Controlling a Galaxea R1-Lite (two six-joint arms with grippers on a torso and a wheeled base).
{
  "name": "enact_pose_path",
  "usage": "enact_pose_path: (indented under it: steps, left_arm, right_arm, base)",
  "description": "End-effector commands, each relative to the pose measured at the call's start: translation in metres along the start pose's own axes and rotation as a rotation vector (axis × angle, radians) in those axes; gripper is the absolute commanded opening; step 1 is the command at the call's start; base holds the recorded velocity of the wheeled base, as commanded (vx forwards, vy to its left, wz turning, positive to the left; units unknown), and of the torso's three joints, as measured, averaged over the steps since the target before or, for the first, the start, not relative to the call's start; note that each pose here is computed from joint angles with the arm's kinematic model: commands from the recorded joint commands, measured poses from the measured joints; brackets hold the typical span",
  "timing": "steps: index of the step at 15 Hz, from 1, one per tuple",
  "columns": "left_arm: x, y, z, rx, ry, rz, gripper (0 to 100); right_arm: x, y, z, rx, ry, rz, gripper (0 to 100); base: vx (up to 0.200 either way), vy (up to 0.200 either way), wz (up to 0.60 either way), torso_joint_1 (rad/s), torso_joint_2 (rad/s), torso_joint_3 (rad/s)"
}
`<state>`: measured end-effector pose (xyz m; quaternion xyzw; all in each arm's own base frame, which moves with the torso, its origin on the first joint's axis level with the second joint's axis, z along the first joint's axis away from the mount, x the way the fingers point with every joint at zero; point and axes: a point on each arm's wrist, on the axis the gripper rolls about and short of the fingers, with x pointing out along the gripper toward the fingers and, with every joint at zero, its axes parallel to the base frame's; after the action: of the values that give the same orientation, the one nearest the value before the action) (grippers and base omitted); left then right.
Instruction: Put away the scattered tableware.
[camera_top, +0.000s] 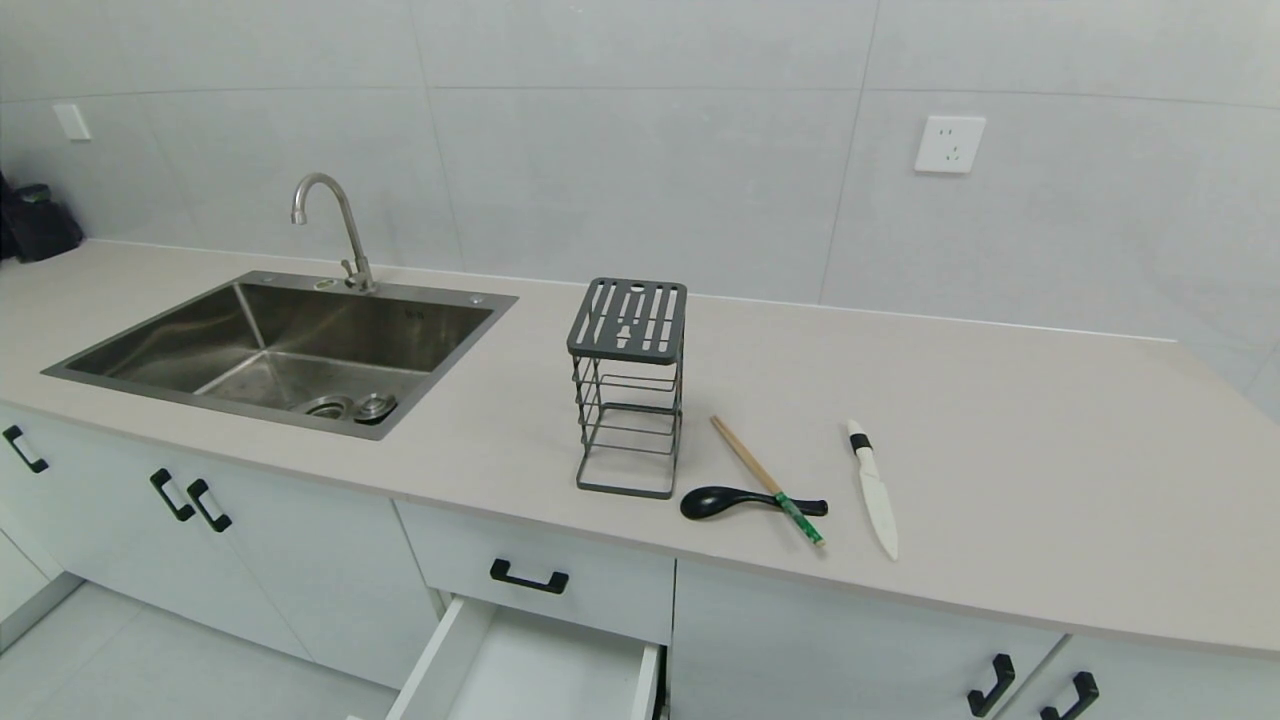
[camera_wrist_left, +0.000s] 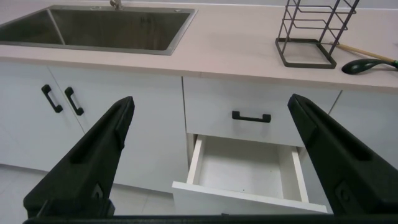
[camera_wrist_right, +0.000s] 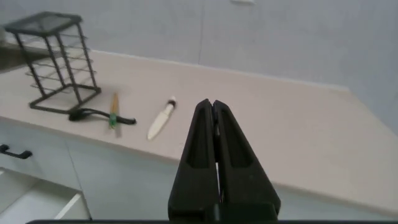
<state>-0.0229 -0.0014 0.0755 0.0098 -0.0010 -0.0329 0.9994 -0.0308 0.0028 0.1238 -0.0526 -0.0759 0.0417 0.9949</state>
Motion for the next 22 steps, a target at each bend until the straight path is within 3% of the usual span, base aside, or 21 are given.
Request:
enact_pose_path:
  steps: [1, 2, 4, 7, 10, 11, 13, 16, 19, 22]
  left_arm:
    - [0.000, 0.000, 0.000, 0.000, 0.001, 0.000, 100]
    - [0.000, 0.000, 0.000, 0.000, 0.001, 0.000, 100]
    - [0.000, 0.000, 0.000, 0.000, 0.001, 0.000, 100]
    - [0.000, 0.000, 0.000, 0.000, 0.001, 0.000, 100]
    - [0.000, 0.000, 0.000, 0.000, 0.001, 0.000, 100]
    - [0.000, 0.000, 0.000, 0.000, 0.001, 0.000, 100]
    - [0.000, 0.000, 0.000, 0.000, 0.001, 0.000, 100]
    - [0.000, 0.000, 0.000, 0.000, 0.001, 0.000, 100]
    - [0.000, 0.000, 0.000, 0.000, 0.001, 0.000, 100]
    - [0.000, 0.000, 0.000, 0.000, 0.001, 0.000, 100]
  right_arm:
    - [0.017, -0.002, 0.033, -0.087, 0.024, 0.138, 0]
    - [0.025, -0.002, 0.037, -0.108, 0.040, 0.202, 100]
    - [0.041, -0.004, 0.054, -0.107, 0.043, 0.308, 100]
    - [0.079, -0.001, 0.068, -0.088, 0.118, 0.521, 100]
    - [0.156, 0.018, 0.072, -0.050, 0.341, 0.574, 100]
    - [0.165, 0.026, 0.070, -0.034, 0.380, 0.580, 100]
    - [0.184, 0.042, 0.052, -0.040, 0.508, 0.583, 100]
    - [0.211, 0.058, 0.043, -0.038, 0.581, 0.613, 100]
    - [0.230, 0.084, 0.022, 0.096, 0.743, 0.622, 100]
    - [0.252, 0.102, -0.006, 0.105, 0.871, 0.611, 100]
  base:
    - [0.000, 0.000, 0.00, 0.000, 0.00, 0.000]
    - [0.000, 0.000, 0.00, 0.000, 0.00, 0.000]
    - [0.000, 0.000, 0.00, 0.000, 0.00, 0.000]
    - [0.000, 0.000, 0.00, 0.000, 0.00, 0.000]
    - [0.000, 0.000, 0.00, 0.000, 0.00, 0.000]
    - [0.000, 0.000, 0.00, 0.000, 0.00, 0.000]
    - [0.000, 0.000, 0.00, 0.000, 0.00, 0.000]
    - [0.000, 0.000, 0.00, 0.000, 0.00, 0.000]
    - [0.000, 0.000, 0.00, 0.000, 0.00, 0.000]
    - [0.000, 0.000, 0.00, 0.000, 0.00, 0.000]
